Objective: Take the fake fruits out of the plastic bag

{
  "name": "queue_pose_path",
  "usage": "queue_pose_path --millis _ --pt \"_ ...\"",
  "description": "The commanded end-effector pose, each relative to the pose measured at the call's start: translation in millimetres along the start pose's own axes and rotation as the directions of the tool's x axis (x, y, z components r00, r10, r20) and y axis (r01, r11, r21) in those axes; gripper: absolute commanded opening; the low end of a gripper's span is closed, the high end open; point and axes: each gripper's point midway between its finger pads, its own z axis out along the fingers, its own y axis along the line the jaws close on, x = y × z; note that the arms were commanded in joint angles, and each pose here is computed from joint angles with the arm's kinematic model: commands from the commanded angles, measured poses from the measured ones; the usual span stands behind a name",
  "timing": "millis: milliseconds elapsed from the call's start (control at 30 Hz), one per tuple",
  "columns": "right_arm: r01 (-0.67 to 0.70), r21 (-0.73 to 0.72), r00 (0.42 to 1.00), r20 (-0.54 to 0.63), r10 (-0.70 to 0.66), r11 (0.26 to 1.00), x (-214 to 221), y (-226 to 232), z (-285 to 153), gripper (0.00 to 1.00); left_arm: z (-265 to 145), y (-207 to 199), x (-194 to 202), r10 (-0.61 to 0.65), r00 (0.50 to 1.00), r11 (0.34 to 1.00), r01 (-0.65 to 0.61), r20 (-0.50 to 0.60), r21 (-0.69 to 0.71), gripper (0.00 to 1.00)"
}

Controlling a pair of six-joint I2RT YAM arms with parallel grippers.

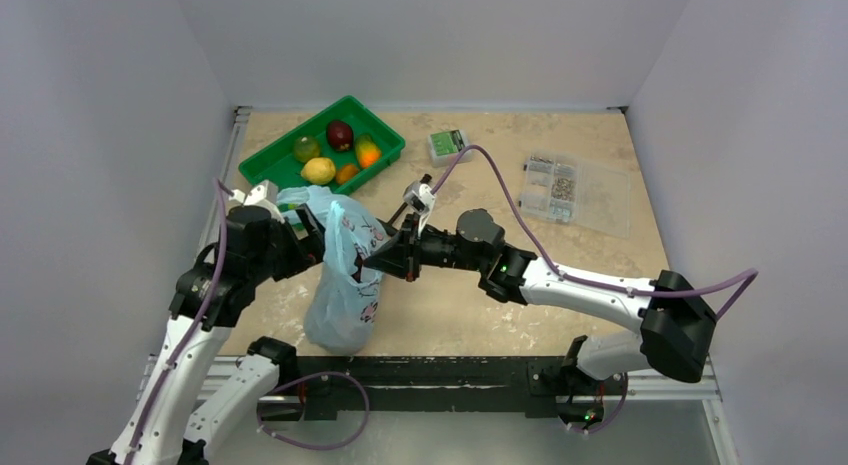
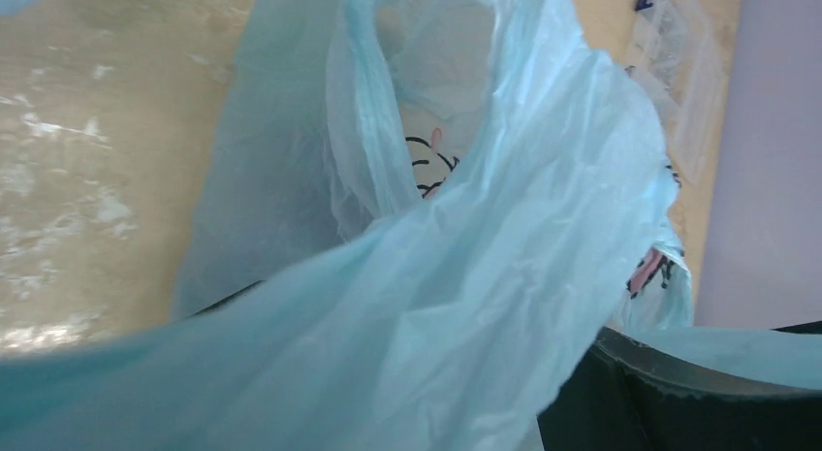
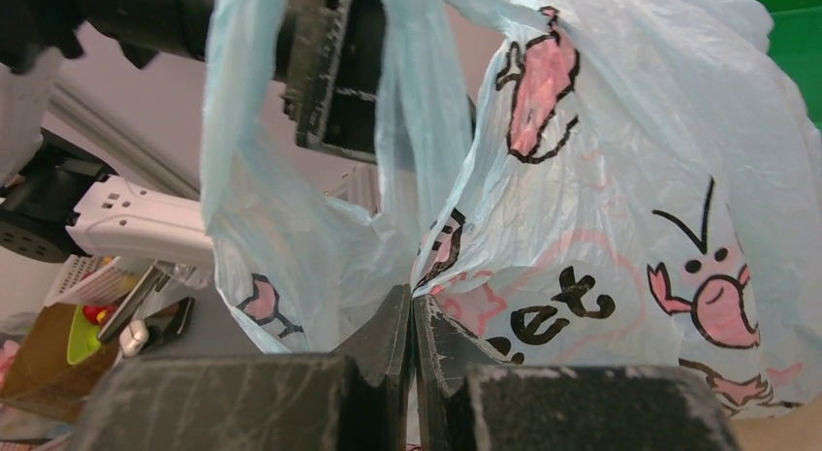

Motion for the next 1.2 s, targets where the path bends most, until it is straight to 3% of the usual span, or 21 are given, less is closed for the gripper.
queue_pose_path --millis 0,100,200,233,267,300,333,367,400,467,633,767,933,1167 --pt "0.052 -0.07 0.995 0.091 -0.045 0.996 -29.0 21.1 -4.3 0.0 24.5 -40.0 -6.5 -0.132 0.991 0.967 0.127 0.011 0.22 0.91" --pt "0.049 -0.082 0.995 0.092 -0.042 0.995 -29.1 23.0 -3.2 0.0 41.9 -55.0 -0.8 -0.166 0.985 0.936 0.17 -0.041 0.307 0.89" --pt "0.048 -0.073 0.995 0.092 -0.041 0.996 -29.0 20.5 -2.3 0.0 54.3 -58.0 4.6 -0.145 0.986 0.933 0.165 -0.083 0.319 0.78" --pt "0.049 -0.067 0.995 0.092 -0.043 0.997 -28.6 19.2 -2.2 0.0 57.5 -56.6 4.1 -0.137 0.987 0.935 0.155 -0.081 0.318 0.7" --pt "0.049 -0.063 0.995 0.092 -0.043 0.997 -28.6 18.1 -1.8 0.0 59.7 -55.2 1.5 -0.122 0.99 0.938 0.137 -0.067 0.32 0.57" --pt "0.047 -0.056 0.995 0.088 -0.042 0.997 -27.3 15.7 -1.4 0.0 61.3 -51.5 -2.2 -0.111 0.993 0.943 0.121 -0.048 0.311 0.41" --pt "0.045 -0.043 0.996 0.085 -0.041 0.998 -26.6 12.5 -0.7 0.0 61.6 -45.6 -7.7 -0.094 0.995 0.951 0.095 -0.019 0.293 0.19" --pt "0.042 -0.025 0.996 0.085 -0.039 0.999 -26.9 7.9 -0.2 0.0 60.2 -39.3 -13.6 -0.081 0.997 0.96 0.076 0.006 0.269 0.07" --pt "0.035 -0.001 0.996 0.086 -0.034 0.999 -27.6 1.8 0.3 0.0 56.4 -34.7 -20.7 -0.047 0.998 0.966 0.036 0.039 0.256 0.04" --pt "0.019 0.064 0.996 0.087 -0.024 0.998 -31.3 -12.4 3.7 0.0 43.1 -26.3 -38.5 0.017 0.995 0.976 -0.038 0.098 0.215 0.0" --pt "0.003 0.236 0.993 0.11 -0.03 0.972 -65.5 -45.4 17.8 0.0 -15.9 -12.0 -95.3 0.139 0.946 0.985 -0.163 0.292 0.058 0.0" --pt "0.006 0.28 0.994 0.104 -0.036 0.96 -86.5 -62.8 28.2 0.0 -54.4 -2.1 -106.0 0.196 0.908 0.98 -0.196 0.37 -0.04 0.0" --pt "0.016 0.341 1.0 0.016 -0.023 0.94 -84.8 -92.9 31.7 0.0 -67.1 17.6 -75.7 0.167 0.915 0.986 -0.153 0.366 -0.068 0.0" --pt "0.042 0.316 0.989 -0.147 0.005 0.948 -26.3 -92.5 4.6 0.01 -47.1 49.7 -15.4 0.135 0.941 0.991 -0.126 0.31 -0.05 0.0"
